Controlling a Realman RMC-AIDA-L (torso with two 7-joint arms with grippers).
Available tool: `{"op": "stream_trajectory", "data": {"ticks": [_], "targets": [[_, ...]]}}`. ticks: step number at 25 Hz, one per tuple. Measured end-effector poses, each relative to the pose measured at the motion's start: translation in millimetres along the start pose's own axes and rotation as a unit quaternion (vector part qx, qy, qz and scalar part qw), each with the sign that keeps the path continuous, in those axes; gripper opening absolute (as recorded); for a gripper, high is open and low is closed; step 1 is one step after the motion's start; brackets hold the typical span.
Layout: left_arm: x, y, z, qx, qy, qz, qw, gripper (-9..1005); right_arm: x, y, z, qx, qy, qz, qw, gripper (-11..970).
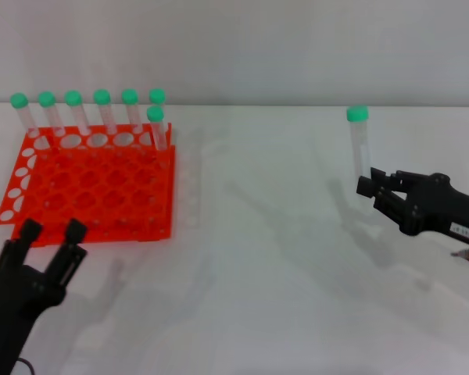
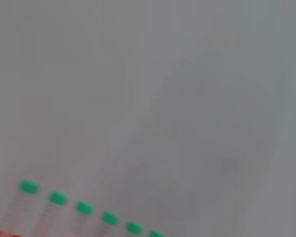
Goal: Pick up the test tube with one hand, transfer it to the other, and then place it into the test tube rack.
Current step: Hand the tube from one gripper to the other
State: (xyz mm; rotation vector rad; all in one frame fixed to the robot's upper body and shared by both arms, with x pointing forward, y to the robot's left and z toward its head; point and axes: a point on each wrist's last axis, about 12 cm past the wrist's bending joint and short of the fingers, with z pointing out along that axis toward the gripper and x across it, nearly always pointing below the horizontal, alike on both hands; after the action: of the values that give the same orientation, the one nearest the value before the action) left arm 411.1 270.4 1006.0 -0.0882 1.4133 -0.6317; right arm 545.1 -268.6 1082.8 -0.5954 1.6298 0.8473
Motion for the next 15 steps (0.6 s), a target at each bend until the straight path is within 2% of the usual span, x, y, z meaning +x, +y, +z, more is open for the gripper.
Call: {"op": "stream_trajectory", "data": {"ticks": [6,11,15], "targets": [[4.8,-14.4,7.2,0.104,0.041,0.019,0.994,802,33.1,17.1,-13.6,-0.01,-0.05,-0.053,0.997,188],[7.4,-26.2,10.9,0.189,0.067,0.03,0.979,800,55.4,26.9,-20.5,-0.01,-0.029,-0.069,0.997,188],[12.2,-35.1,20.4,0.236,0.088,0.037,0.967,799,67.5,37.2,-21.4,-0.034,-0.006,-0.084,0.996,188]]}}
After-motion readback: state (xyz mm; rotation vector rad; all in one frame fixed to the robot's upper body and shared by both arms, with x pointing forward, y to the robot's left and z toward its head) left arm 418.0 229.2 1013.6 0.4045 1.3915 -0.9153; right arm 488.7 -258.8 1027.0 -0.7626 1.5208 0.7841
